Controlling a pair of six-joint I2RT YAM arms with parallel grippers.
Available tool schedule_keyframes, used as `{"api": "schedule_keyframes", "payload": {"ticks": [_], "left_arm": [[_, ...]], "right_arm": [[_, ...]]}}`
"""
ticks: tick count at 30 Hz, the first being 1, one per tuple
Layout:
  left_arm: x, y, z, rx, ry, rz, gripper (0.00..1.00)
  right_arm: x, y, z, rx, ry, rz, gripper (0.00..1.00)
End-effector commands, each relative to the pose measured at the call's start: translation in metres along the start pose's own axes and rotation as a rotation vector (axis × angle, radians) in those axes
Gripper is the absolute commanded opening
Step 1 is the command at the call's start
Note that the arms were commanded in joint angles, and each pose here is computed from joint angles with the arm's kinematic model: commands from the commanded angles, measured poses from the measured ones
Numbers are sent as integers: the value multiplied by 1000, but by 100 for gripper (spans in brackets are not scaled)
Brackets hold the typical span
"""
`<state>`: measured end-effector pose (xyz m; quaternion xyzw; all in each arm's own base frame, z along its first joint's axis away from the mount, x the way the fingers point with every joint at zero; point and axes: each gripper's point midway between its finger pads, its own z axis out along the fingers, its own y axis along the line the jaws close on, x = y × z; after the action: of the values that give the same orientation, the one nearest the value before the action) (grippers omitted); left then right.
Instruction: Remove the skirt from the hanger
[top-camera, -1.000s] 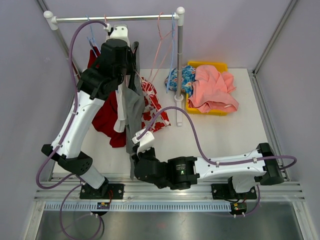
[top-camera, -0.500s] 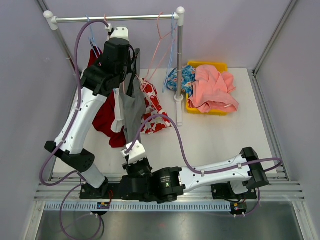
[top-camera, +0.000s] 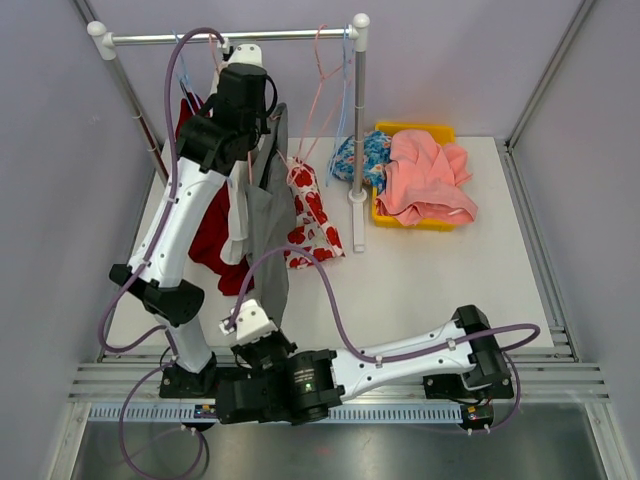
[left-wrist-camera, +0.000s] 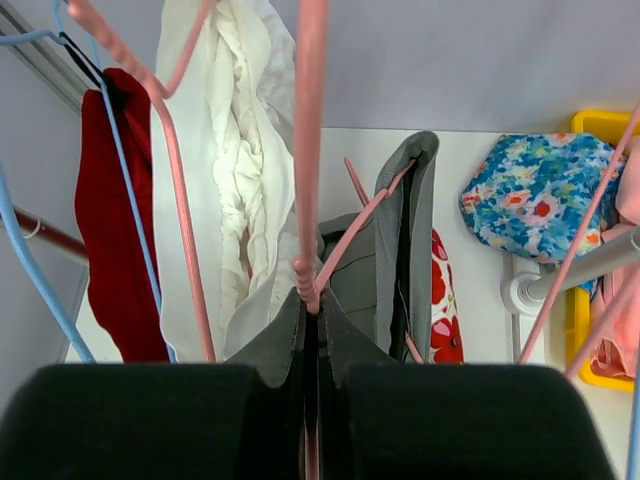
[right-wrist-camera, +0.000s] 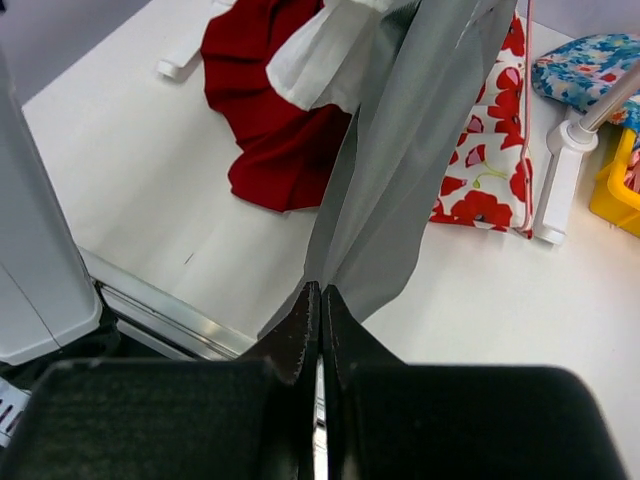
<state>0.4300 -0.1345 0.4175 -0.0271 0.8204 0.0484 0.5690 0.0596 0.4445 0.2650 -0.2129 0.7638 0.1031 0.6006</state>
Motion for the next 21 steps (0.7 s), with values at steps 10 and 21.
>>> {"api": "schedule_keyframes", "payload": {"ticks": [10, 21], "left_arm": [[-195, 71, -29, -72, -693, -453, 0], [-161, 71, -39, -25, -587, -446, 0]], "right_arm": [[137, 89, -122, -442, 323, -247, 0], [91, 50, -101, -238, 148, -237, 100]]}}
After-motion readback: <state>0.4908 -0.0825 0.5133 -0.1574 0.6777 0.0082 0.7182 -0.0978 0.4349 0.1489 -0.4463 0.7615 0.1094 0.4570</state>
